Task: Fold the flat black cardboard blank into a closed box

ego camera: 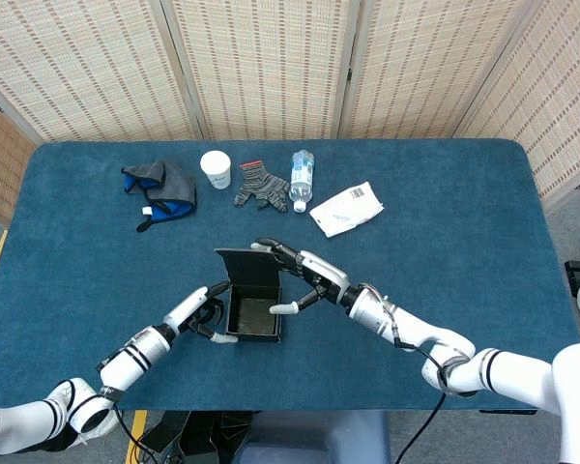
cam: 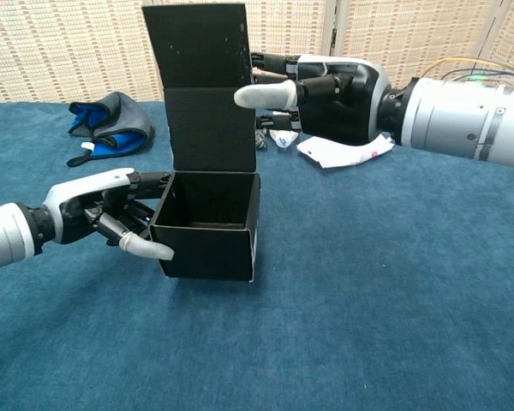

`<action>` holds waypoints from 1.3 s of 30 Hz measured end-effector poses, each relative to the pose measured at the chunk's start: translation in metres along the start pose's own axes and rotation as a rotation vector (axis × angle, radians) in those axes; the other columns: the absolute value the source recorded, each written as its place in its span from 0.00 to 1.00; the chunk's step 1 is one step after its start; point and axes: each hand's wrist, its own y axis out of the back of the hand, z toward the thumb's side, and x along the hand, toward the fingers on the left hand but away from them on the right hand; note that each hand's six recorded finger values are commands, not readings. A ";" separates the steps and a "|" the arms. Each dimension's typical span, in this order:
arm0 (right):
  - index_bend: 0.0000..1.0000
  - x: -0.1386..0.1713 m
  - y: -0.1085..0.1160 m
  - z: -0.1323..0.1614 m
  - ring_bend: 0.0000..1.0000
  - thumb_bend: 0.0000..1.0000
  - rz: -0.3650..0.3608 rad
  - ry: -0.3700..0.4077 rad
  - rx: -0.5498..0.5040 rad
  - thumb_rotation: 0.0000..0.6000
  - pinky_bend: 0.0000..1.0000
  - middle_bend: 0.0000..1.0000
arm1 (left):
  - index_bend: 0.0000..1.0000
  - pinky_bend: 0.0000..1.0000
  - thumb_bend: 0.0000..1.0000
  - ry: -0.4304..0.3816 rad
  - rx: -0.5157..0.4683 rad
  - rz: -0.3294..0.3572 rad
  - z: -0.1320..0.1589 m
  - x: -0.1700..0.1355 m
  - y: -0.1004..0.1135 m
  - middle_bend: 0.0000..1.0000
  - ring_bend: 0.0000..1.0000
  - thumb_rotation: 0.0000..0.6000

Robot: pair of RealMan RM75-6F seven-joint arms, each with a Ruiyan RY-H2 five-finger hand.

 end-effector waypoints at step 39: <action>0.00 -0.009 -0.032 -0.001 0.03 0.00 0.109 -0.090 0.104 1.00 0.14 0.08 | 0.21 0.89 0.11 0.102 0.077 0.023 -0.021 0.008 -0.002 0.33 0.67 1.00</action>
